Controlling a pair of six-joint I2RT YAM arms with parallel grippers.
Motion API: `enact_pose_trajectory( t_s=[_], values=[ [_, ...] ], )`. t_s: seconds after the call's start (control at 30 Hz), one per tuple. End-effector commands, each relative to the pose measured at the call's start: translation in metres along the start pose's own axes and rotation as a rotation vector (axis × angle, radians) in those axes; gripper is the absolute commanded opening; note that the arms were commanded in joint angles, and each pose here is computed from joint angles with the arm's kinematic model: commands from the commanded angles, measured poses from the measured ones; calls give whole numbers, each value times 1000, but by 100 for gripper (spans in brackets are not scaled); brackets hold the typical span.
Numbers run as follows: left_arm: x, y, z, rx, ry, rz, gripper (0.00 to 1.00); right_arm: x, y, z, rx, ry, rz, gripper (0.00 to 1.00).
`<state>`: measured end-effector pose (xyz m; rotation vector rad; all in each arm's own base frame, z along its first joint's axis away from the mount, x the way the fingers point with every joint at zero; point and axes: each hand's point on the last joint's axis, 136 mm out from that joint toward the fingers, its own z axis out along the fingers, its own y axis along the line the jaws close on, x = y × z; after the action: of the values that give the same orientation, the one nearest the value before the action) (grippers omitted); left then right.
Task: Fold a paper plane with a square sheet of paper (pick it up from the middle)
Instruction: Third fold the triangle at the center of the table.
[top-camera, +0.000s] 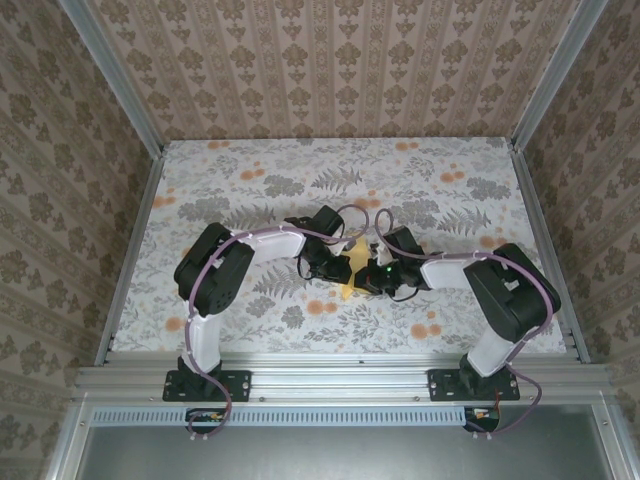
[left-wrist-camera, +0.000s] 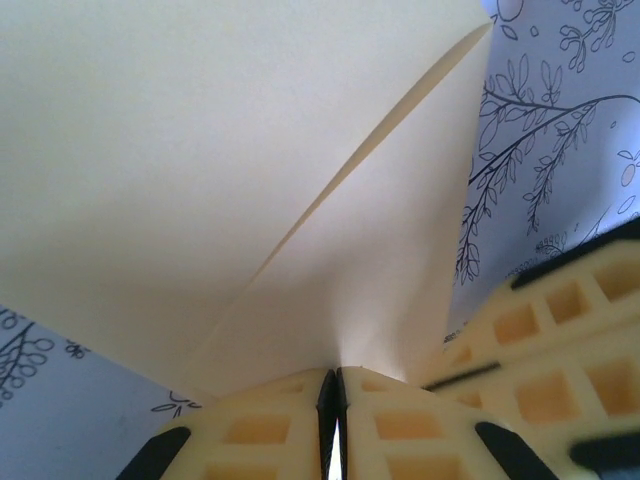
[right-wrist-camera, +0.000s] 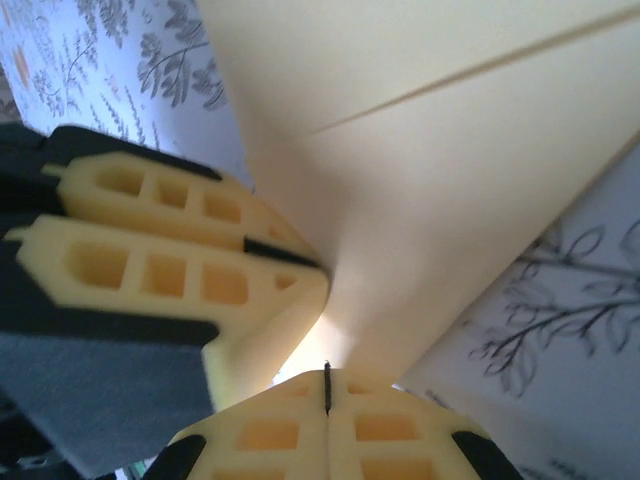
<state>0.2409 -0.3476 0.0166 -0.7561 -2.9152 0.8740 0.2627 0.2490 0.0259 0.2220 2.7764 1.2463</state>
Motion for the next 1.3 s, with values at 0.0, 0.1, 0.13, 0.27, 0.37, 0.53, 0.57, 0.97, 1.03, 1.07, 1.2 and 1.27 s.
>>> enact_pose_trajectory(
  t_s=[0.0,0.1,0.13,0.27,0.37,0.53,0.57,0.97,1.03,1.07,1.2,1.27],
  values=[
    [31,40,23,-108,99,-43,14,5,3,1,-4,-21,11,9],
    [31,41,22,-109,99,-44,14,8,2,7,-4,-17,18,9],
    [32,41,22,-107,100,-45,14,8,3,10,-7,-15,20,9],
    [33,42,22,-108,100,-47,14,9,2,15,-10,-15,21,9],
    [34,44,23,-108,101,-53,14,10,4,18,-13,-11,20,9],
    [34,44,22,-102,97,-56,14,14,0,23,2,6,17,9],
    [33,44,22,-100,95,-56,14,15,-2,24,8,12,19,9],
    [-5,10,-1,-8,-1,-37,18,27,-24,33,75,58,22,8],
    [-12,5,-7,1,-18,-31,19,27,-26,34,82,60,21,8],
    [-16,3,-10,5,-27,-29,20,27,-28,34,86,63,23,8],
    [-31,-7,-24,20,-69,-21,23,29,-30,36,92,68,21,8],
    [-35,-10,-29,23,-82,-18,25,29,-31,37,94,70,18,8]
  ],
)
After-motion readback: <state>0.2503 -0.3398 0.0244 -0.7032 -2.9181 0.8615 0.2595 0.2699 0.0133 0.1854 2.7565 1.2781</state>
